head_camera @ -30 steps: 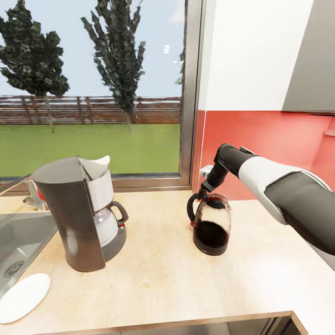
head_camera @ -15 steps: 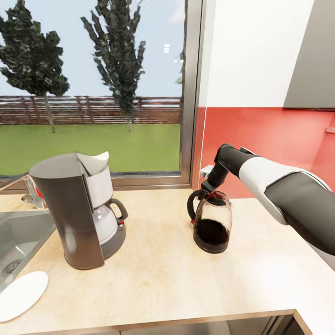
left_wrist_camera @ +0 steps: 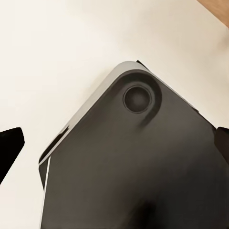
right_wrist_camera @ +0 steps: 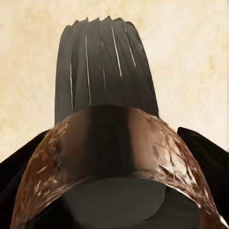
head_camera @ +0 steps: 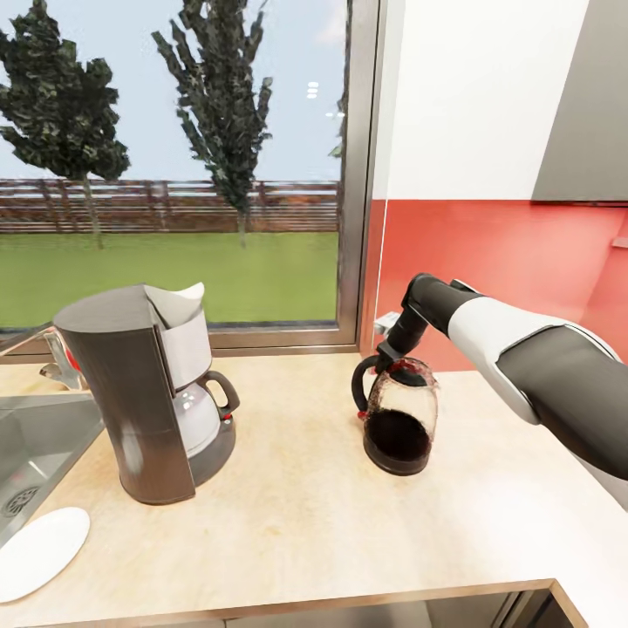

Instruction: Set up a coffee station on the kitchen countertop: keep the coffee maker on the countertop, move the bottle of coffee from the kitchen shelf to the counter next to the coffee maker, place a paper coffee filter on top of the coffee maker, put the saucer next to the coffee maker with the coffee cup on the saucer, and place the electric kettle next to the coffee maker.

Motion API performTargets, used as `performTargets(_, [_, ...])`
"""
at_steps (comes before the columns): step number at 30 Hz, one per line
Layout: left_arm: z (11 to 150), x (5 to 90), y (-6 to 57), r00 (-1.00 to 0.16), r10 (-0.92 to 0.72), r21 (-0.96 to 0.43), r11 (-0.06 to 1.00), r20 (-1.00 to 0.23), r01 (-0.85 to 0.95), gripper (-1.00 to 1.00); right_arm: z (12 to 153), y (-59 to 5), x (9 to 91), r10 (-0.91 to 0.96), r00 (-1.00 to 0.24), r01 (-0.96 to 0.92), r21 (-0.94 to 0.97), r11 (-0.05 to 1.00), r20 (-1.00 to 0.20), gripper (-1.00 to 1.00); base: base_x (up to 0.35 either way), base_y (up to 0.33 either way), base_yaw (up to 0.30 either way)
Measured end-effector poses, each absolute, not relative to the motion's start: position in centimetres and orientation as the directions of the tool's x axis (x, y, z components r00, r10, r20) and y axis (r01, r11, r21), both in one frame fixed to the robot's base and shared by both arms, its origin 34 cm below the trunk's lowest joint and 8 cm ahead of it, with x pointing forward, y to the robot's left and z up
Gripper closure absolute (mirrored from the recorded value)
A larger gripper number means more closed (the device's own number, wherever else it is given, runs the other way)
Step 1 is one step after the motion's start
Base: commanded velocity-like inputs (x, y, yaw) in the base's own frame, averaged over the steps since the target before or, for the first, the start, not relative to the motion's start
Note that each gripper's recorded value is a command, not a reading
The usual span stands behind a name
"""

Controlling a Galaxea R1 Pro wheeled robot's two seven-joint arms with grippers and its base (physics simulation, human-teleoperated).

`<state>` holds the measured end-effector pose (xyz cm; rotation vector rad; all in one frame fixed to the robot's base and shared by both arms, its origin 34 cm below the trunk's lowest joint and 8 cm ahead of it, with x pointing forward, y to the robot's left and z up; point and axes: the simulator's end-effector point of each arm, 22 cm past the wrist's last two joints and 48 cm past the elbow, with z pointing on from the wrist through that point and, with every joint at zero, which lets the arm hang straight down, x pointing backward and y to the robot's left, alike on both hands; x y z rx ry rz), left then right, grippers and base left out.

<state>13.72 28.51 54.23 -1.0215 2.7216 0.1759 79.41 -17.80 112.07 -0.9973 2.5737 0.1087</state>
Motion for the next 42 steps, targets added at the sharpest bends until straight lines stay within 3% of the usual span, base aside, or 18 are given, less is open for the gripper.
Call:
performTargets(25, [54.2,14.0,28.3,-0.729,-0.634,0.023,0.75,-0.258,-0.661,-1.0,112.9,-19.7,79.0,-0.634,-0.687,-0.646,-0.103,0.757,-0.355,1.0,0.0,0.0,-0.002])
performTargets(42, [54.2,15.0,28.4,-0.721,-0.634,0.005,0.75,-0.279,-0.661,-1.0,114.7,-19.1,78.3,-0.635,-0.677,-0.646,-0.113,0.755,-0.371,1.0,0.0,0.0,-0.08])
